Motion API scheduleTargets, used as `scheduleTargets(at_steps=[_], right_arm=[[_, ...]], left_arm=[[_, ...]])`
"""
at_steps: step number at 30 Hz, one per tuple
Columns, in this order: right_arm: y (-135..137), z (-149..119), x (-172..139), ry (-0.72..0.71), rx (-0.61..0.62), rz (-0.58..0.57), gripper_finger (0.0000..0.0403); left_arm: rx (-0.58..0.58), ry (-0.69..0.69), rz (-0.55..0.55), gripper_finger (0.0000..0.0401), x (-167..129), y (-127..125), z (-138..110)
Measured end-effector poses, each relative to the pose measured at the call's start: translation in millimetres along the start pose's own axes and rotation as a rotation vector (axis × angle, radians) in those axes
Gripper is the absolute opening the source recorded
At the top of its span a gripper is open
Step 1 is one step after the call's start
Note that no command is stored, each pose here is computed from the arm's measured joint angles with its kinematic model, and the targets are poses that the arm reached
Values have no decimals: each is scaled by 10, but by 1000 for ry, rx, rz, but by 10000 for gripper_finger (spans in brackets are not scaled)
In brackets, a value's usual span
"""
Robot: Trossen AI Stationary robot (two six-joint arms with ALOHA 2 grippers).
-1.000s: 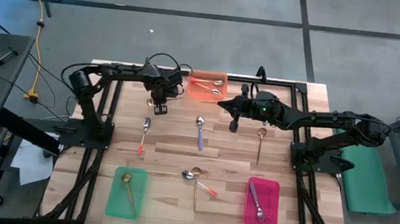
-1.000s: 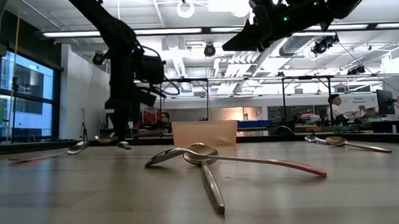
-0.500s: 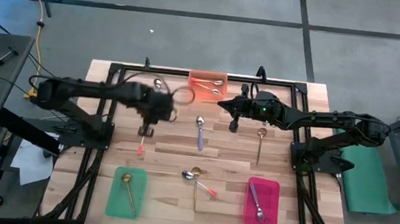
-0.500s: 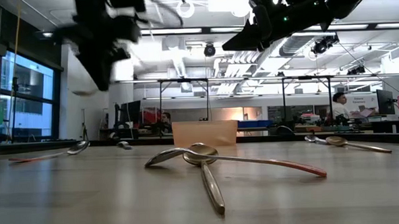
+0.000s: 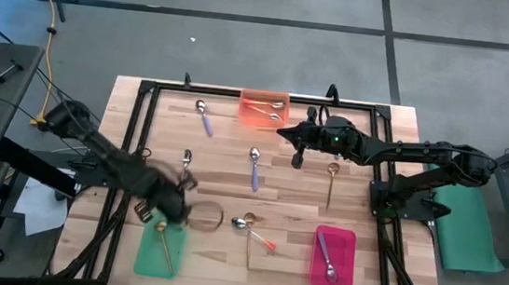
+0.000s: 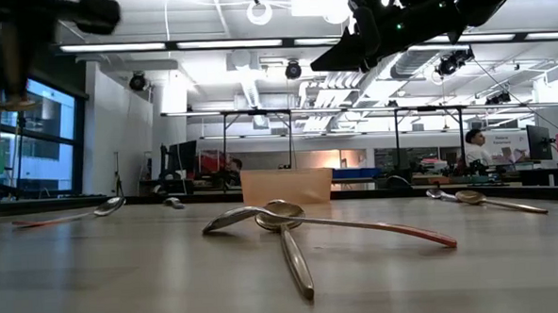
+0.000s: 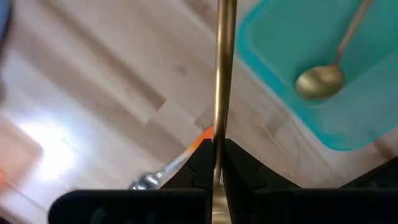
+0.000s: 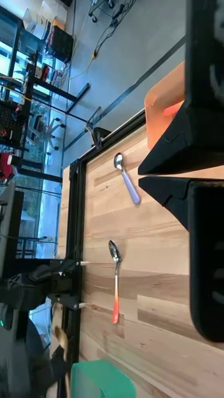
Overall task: Sort silverware by color (type)
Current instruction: Put the golden spoon into the green bin
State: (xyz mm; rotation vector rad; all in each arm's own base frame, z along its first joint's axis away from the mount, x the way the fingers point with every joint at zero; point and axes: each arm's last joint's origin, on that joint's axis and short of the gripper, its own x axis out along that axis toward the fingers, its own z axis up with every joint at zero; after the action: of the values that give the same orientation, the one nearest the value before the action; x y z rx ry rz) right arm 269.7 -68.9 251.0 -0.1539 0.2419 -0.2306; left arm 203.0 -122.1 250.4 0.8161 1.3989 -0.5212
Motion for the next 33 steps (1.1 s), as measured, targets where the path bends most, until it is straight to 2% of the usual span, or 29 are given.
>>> scheduleTargets(at_steps=[3,5,12,18,23,33], right_arm=[[0,1,0,-1,7,0,0],[0,1,0,-1,24,0,0],[0,-2,0,2,25,0,0],[0,-2,0,2,25,0,0],[0,-1,0,1,20,0,0],[0,1,0,-1,17,-1,0]], left_arm=[[171,31,17,6,30,-227,156],[243,39,17,6,50,-359,255],[372,25,21,7,-1,-679,558],[301,47,-87,7,97,-796,680],[292,30,-90,7,195,-821,736],[275,69,-148,7,471,-846,623]])
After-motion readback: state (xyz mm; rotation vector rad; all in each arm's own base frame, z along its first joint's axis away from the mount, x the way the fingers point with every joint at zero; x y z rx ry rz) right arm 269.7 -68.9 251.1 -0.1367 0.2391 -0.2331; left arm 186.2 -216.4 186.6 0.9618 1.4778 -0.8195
